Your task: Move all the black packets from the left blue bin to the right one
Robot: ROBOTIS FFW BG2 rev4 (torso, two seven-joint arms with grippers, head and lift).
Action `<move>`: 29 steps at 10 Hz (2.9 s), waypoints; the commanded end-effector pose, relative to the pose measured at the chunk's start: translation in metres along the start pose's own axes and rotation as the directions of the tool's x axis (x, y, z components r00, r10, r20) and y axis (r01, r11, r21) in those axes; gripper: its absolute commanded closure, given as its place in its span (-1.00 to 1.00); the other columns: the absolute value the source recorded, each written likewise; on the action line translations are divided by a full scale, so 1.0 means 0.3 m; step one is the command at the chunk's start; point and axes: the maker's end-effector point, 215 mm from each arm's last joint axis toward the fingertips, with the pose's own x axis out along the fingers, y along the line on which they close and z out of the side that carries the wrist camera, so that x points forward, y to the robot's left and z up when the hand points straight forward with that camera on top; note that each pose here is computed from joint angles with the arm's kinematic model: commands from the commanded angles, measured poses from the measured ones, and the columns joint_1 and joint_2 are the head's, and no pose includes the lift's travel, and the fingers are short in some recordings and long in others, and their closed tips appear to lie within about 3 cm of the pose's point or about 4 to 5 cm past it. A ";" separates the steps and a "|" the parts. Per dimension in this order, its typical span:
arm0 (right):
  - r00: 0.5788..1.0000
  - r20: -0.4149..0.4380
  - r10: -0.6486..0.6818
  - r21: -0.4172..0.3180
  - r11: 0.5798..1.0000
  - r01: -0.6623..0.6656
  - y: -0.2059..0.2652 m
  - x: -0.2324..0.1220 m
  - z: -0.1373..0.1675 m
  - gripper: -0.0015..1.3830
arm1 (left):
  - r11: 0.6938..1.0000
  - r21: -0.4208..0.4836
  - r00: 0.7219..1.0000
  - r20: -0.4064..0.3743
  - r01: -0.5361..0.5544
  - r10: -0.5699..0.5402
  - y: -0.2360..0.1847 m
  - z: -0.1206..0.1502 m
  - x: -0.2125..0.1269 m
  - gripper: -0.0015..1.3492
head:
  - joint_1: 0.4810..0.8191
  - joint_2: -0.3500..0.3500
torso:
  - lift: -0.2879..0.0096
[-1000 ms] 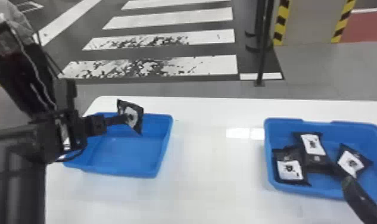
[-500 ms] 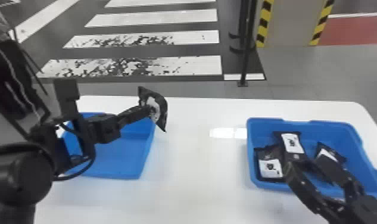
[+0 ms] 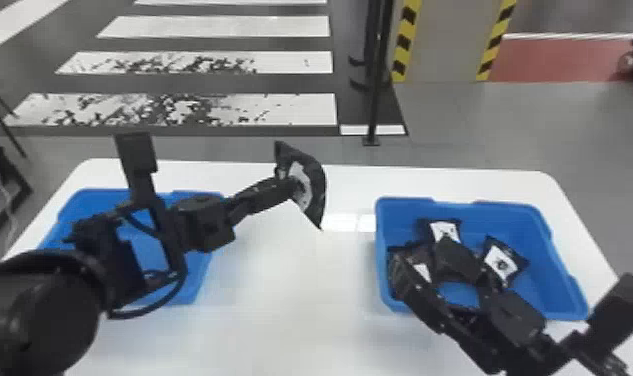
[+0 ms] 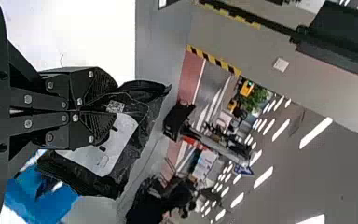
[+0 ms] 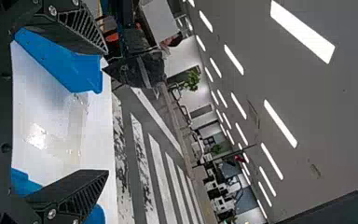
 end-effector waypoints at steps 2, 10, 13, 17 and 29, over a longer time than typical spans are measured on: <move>0.999 -0.004 0.054 0.016 0.998 -0.054 0.060 0.055 -0.005 -0.83 | 0.991 -0.011 0.991 -0.019 0.132 -0.132 -0.185 -0.034 0.095 0.79 | 0.27 -0.09 | -0.07; 0.998 0.055 0.004 -0.018 1.000 -0.003 -0.027 0.074 0.064 0.84 | 0.967 -0.048 0.963 -0.088 0.251 -0.254 -0.354 -0.122 0.145 0.79 | 0.27 -0.44 | -0.07; 0.999 0.052 -0.010 -0.012 1.000 0.011 -0.050 0.064 0.052 0.84 | 0.962 -0.088 0.963 -0.058 0.259 -0.264 -0.352 -0.119 0.125 0.10 | 0.27 -0.45 | -0.07; 0.991 -0.024 -0.131 -0.051 0.990 0.129 -0.267 -0.005 0.003 0.84 | 0.984 -0.018 0.979 0.108 0.174 -0.172 -0.278 -0.008 -0.029 -0.73 | 0.27 -0.44 | -0.07; 0.912 0.068 -0.406 -0.364 0.841 0.401 -0.468 -0.330 0.200 -0.84 | 0.949 0.137 0.911 0.350 -0.282 0.220 -0.013 -0.015 -0.532 -0.72 | 0.27 -0.54 | -0.07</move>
